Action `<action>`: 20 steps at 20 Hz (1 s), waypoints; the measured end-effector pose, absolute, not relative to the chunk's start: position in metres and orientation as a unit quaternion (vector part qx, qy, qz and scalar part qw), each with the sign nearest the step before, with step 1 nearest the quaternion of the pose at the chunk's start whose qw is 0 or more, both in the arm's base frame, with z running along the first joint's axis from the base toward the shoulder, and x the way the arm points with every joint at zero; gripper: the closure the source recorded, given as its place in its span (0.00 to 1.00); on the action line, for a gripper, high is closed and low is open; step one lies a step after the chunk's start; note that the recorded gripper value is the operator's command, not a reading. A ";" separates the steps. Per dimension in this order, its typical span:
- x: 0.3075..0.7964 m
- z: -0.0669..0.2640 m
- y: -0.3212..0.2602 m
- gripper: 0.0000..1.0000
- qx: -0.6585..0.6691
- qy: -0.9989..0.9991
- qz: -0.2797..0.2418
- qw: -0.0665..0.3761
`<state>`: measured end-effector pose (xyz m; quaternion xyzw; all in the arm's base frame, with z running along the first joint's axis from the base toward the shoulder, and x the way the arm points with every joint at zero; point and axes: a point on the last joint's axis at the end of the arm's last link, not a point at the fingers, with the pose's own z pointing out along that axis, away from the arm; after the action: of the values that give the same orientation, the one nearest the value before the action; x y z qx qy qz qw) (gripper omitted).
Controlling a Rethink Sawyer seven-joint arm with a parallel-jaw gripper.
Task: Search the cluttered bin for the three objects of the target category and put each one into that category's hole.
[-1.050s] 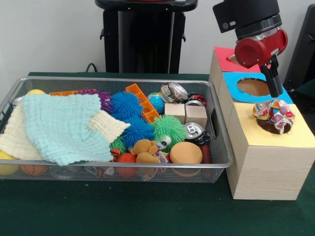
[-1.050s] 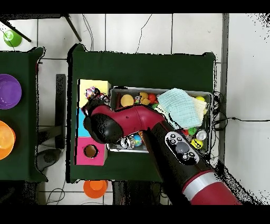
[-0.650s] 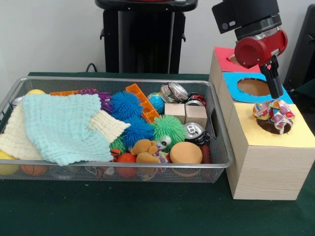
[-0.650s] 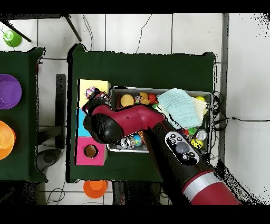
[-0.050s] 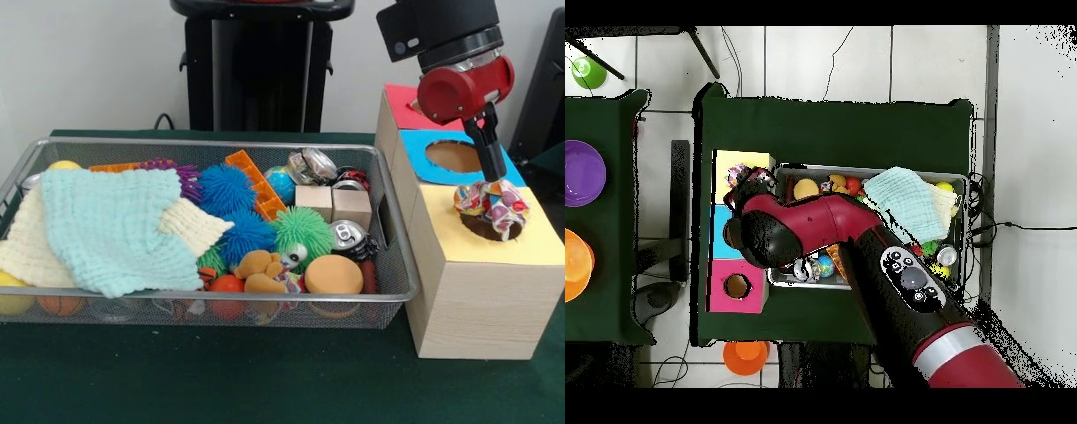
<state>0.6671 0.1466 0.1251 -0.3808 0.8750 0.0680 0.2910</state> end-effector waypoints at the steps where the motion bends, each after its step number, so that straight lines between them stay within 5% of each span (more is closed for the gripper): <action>1: 0.668 0.125 0.146 1.00 -0.380 0.875 0.067 0.291; 20: 0.654 0.089 0.157 1.00 -0.376 0.883 0.091 0.266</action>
<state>0.6538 0.1574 0.0893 -0.3761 0.8830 0.0907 0.2659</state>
